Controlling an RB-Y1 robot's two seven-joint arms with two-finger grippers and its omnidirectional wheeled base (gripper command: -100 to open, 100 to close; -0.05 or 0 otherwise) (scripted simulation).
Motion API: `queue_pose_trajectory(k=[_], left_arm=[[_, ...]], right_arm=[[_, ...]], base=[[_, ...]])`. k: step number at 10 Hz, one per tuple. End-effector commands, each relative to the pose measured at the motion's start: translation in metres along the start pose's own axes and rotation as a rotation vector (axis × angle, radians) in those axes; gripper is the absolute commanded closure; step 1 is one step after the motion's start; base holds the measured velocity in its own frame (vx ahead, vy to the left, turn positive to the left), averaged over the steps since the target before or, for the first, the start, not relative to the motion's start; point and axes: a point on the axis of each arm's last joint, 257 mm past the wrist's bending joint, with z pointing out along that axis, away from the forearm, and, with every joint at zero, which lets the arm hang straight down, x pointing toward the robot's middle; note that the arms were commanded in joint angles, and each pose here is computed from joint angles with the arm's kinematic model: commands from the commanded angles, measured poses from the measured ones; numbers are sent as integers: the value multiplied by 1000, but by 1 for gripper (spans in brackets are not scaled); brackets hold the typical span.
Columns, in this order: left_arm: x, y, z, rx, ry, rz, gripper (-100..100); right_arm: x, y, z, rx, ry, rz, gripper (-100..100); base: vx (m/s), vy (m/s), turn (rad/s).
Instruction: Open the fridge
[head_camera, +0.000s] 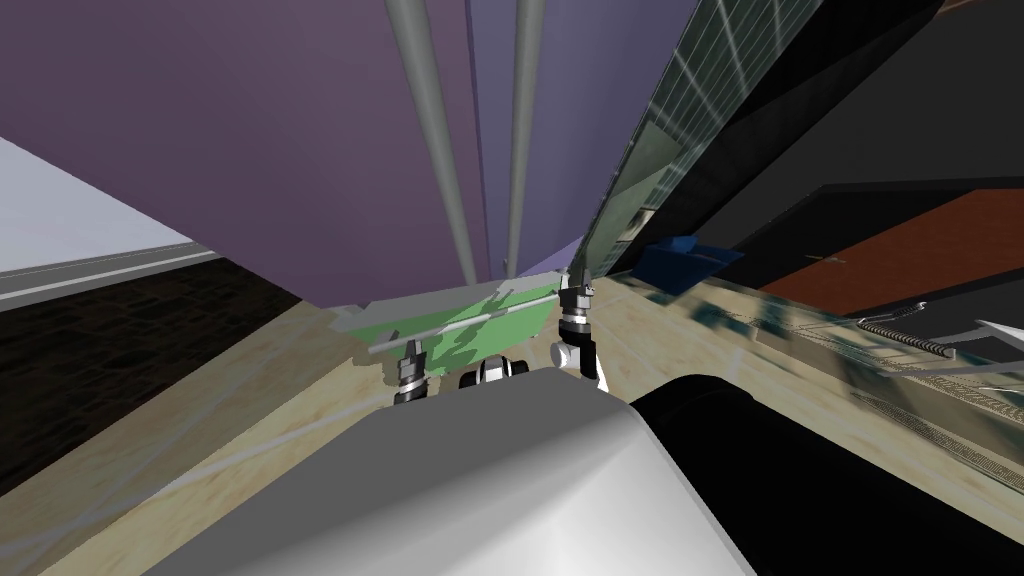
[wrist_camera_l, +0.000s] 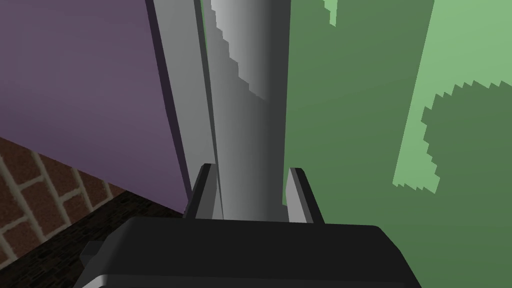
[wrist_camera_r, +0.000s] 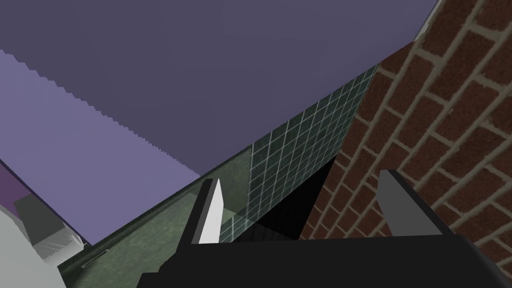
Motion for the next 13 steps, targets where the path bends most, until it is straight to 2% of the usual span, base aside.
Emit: queue_pose_trajectory(k=[1, 2, 4, 8, 9, 13], left_arm=[[-4, 6, 8, -23, 4, 0, 100], [-6, 7, 14, -30, 7, -1, 100], [-4, 5, 8, -29, 12, -5, 100], [-3, 3, 7, -28, 17, -8, 100], [-3, 1, 2, -29, 21, -10, 100], [-3, -3, -2, -26, 27, -15, 100]], right_arm=[[0, 0, 0, 0, 0, 0, 0], [0, 0, 0, 0, 0, 0, 0], [0, 0, 0, 0, 0, 0, 0], [0, 0, 0, 0, 0, 0, 0], [0, 0, 0, 0, 0, 0, 0], [0, 0, 0, 0, 0, 0, 0]], base=[[-158, -63, 29], [-134, -49, 42], [-107, -31, 17], [-151, -32, 21], [-123, -42, 20], [-192, -35, 22]])
